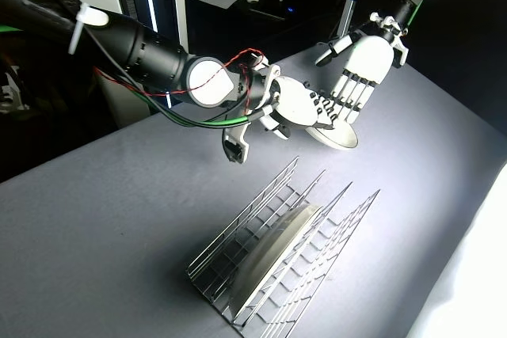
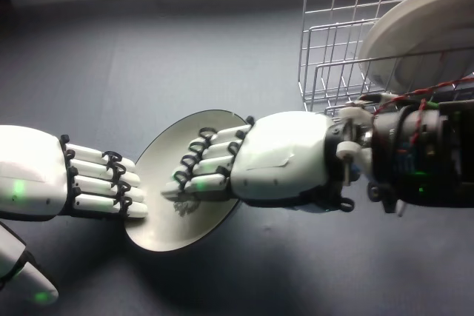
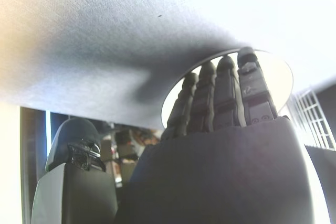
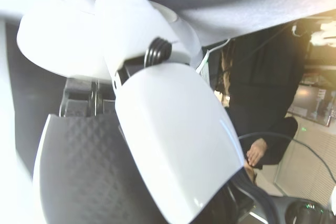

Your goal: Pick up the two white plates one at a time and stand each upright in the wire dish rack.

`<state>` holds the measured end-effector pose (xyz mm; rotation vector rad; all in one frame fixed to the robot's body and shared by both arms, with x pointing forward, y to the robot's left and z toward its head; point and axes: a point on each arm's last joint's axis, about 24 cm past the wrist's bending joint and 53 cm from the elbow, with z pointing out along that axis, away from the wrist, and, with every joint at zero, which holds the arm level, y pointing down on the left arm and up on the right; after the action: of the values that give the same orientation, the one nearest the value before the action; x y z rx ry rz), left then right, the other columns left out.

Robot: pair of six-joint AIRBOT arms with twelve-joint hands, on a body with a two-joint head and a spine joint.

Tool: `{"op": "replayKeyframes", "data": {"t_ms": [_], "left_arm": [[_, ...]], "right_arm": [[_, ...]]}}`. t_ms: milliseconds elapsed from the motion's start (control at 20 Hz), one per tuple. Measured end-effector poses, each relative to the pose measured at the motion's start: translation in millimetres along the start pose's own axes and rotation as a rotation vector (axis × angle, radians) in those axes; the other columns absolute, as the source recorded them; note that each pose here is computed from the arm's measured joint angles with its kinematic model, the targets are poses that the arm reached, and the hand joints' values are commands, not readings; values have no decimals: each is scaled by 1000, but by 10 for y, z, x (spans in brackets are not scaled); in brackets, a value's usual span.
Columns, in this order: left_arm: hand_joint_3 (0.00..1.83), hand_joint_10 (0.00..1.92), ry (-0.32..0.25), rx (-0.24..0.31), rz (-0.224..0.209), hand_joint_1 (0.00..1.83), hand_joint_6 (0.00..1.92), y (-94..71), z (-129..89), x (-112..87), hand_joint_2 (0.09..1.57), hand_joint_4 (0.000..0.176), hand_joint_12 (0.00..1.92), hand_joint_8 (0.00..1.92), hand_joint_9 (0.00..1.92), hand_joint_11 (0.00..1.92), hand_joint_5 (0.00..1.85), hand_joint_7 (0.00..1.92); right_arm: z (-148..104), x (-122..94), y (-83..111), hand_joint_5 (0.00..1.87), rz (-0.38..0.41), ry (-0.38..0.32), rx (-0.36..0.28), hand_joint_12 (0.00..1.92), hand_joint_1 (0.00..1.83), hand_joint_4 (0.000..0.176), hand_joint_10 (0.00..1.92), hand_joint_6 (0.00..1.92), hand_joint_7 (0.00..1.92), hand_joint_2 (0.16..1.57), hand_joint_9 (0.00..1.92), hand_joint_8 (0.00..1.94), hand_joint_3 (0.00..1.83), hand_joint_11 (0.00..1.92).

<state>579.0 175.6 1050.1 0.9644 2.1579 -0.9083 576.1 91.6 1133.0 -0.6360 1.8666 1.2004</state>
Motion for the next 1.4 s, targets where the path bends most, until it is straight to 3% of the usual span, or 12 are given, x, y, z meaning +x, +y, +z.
{"op": "replayKeyframes", "data": {"t_ms": [150,250,400,650,950,1000,1100,1150,1200,1250,1300,1400], "left_arm": [[0,0,0,1,0,0,0,-2,2,2,1079,0,0,0,0,0,0,0],[0,0,0,1,-1,0,1,-3,2,2,1086,0,0,0,0,0,3,0],[0,0,0,1,-1,0,0,-2,2,2,1085,0,0,0,0,0,0,0],[0,0,0,2,0,0,0,-4,2,-1,1085,0,0,0,0,0,0,0],[0,0,-4,3,-3,0,0,2,3,-11,1085,0,0,0,0,0,0,0],[3,0,-6,0,-8,0,0,23,13,-16,1093,0,0,0,0,0,0,0],[5,0,-5,-1,-7,0,0,24,13,-15,1098,0,0,0,0,0,0,0],[5,0,-4,-1,-7,0,0,26,11,-12,1098,0,0,0,0,0,0,0],[4,0,-4,-1,-7,0,0,27,11,-12,1097,0,0,0,0,0,0,0],[2,0,-4,-1,-8,0,0,27,11,-12,1094,0,0,0,0,0,0,0],[2,0,-5,-2,-12,0,0,29,9,-15,1093,0,0,0,0,0,0,0],[2,0,-5,-5,-14,0,0,45,0,-10,1094,0,0,0,0,0,0,0]], "right_arm": [[76,7,40,0,-1,2,-8,23,1689,0,0,0,0,1232,0,0,13,39],[95,-10,8,0,-6,-1,-2,428,1718,0,0,0,0,1209,0,0,0,1],[94,-26,-61,0,-8,-3,14,184,1713,0,0,0,0,1212,0,0,0,0],[96,28,-73,0,-7,6,15,471,1749,0,0,0,0,1211,0,0,0,0],[144,66,-122,0,-9,13,25,104,1725,0,0,0,0,1210,0,0,0,0],[218,0,-39,680,-26,-3,-7,1713,1831,0,82,49,729,1172,733,27,0,510],[219,-19,-17,777,-28,-7,-14,1680,1831,0,65,41,820,1156,810,17,3,543],[215,-28,-10,861,-23,-11,-18,1668,1769,0,1101,44,913,1146,638,22,1,696],[215,-33,1,940,-22,-13,-23,1605,1753,0,1254,51,983,1118,652,26,3,774],[214,-42,23,743,-20,-16,-32,1526,1535,0,1268,1078,849,1160,739,836,1,867],[214,-54,41,691,-22,-20,-39,1534,1488,0,1279,1275,830,1169,768,982,1,891],[207,-76,76,703,-26,-27,-54,1551,1478,0,1252,1271,851,1161,809,963,0,899]]}}
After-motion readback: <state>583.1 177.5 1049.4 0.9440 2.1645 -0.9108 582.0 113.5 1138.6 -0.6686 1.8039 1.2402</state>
